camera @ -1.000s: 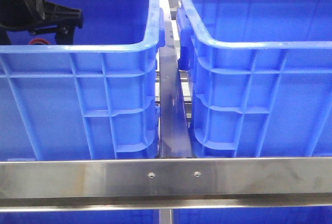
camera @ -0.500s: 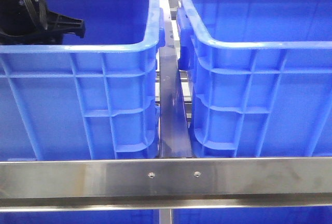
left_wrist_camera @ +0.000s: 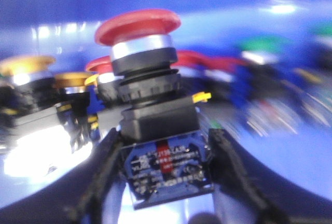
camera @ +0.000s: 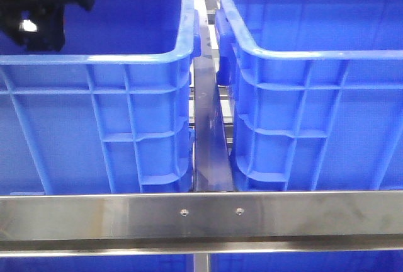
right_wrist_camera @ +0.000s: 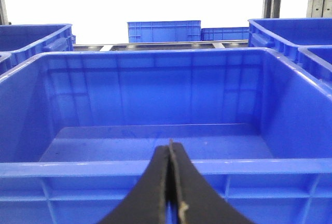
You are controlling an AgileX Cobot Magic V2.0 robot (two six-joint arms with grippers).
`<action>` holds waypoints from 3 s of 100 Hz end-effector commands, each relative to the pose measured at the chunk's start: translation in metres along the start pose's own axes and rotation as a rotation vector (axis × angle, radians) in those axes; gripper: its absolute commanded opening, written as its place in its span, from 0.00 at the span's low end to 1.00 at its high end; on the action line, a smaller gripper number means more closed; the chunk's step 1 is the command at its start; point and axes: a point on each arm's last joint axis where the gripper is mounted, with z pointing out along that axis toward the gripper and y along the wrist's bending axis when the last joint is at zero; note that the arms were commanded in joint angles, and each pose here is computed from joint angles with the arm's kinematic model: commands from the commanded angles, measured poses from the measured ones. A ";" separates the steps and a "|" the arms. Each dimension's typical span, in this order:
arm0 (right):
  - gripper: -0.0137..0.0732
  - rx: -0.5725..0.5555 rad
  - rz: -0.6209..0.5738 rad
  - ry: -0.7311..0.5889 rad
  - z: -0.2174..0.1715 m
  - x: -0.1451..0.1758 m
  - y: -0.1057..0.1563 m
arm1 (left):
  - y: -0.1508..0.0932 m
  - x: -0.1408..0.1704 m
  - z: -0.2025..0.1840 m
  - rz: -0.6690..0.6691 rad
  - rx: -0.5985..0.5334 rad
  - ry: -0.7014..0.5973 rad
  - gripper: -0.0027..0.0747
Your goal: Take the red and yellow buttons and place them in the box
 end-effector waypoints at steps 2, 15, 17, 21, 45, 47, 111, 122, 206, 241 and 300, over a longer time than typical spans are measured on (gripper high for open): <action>0.08 -0.011 -0.007 -0.105 -0.002 -0.009 0.001 | -0.006 -0.010 -0.051 0.084 0.052 -0.130 0.01; 0.08 -0.011 -0.007 -0.105 -0.002 -0.009 0.001 | -0.023 -0.002 -0.086 0.176 0.145 -0.185 0.01; 0.08 -0.011 -0.007 -0.105 -0.002 -0.009 0.001 | -0.026 -0.001 -0.092 0.194 0.163 -0.196 0.01; 0.08 -0.011 -0.007 -0.105 -0.002 -0.009 0.001 | -0.032 0.002 -0.105 0.239 0.198 -0.222 0.01; 0.08 -0.011 -0.007 -0.105 -0.002 -0.009 0.001 | -0.057 0.028 -0.171 0.492 0.385 -0.347 0.01; 0.08 -0.011 -0.007 -0.105 -0.002 -0.009 0.001 | -0.059 0.031 -0.175 0.513 0.398 -0.354 0.01; 0.08 -0.029 0.298 -0.122 -0.008 -0.062 0.005 | -0.095 0.081 -0.237 0.933 0.725 -0.471 0.01; 0.08 -0.003 0.305 0.015 -0.013 -0.092 0.007 | -0.095 0.081 -0.237 0.933 0.725 -0.471 0.01; 0.90 -0.241 0.546 0.462 -0.003 -0.151 0.045 | -0.095 0.081 -0.237 0.934 0.724 -0.467 0.01; 0.90 -0.637 0.703 0.531 0.028 -0.160 0.076 | -0.095 0.082 -0.237 0.932 0.727 -0.465 0.01; 0.90 -0.852 0.861 0.651 0.092 -0.143 0.089 | -0.096 0.082 -0.238 0.926 0.738 -0.459 0.01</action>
